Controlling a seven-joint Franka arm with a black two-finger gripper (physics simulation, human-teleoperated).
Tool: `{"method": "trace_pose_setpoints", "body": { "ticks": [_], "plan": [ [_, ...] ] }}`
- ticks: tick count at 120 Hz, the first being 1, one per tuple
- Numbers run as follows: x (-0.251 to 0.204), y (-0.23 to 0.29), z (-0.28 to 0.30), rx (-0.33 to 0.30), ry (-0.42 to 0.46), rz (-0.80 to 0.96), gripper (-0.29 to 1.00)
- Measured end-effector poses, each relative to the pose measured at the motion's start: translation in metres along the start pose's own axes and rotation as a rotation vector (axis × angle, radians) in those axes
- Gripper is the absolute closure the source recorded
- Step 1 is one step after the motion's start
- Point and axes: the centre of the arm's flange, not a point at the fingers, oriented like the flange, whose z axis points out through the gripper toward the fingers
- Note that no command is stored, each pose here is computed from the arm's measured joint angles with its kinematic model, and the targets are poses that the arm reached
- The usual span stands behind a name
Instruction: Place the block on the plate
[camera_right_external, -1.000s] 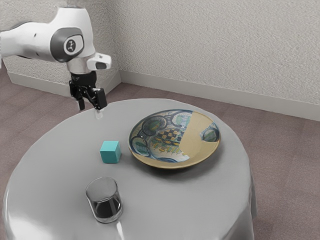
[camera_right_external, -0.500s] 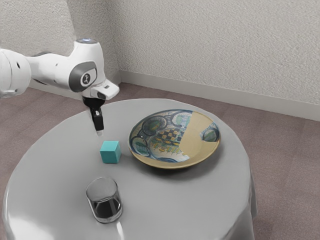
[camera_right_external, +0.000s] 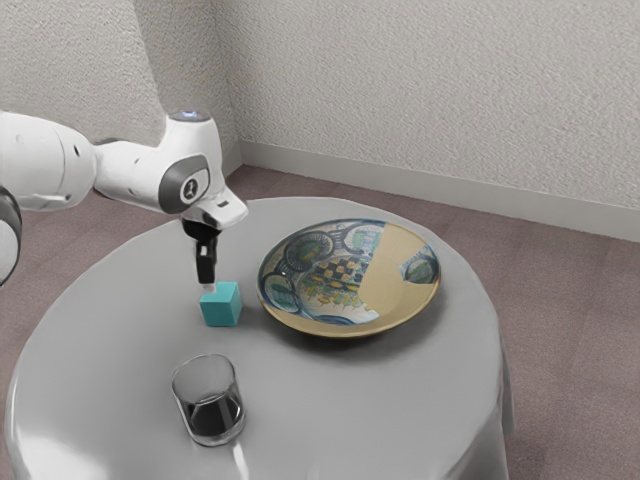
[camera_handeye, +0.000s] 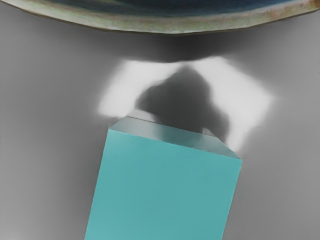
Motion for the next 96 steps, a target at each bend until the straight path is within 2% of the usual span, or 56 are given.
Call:
{"method": "trace_pose_setpoints", "body": {
  "ticks": [28, 65, 84, 88, 96],
  "plan": [
    [0.001, -0.006, 0.021, 0.007, 0.0, 0.057, 0.0],
    [0.004, -0.005, 0.062, -0.031, -0.011, 0.101, 0.0],
    [0.007, -0.006, 0.075, -0.027, -0.011, 0.115, 0.0],
    [0.007, -0.006, 0.075, -0.024, -0.009, 0.118, 0.04],
    [0.008, -0.007, 0.075, -0.018, -0.006, 0.121, 0.21]
  ]
}}
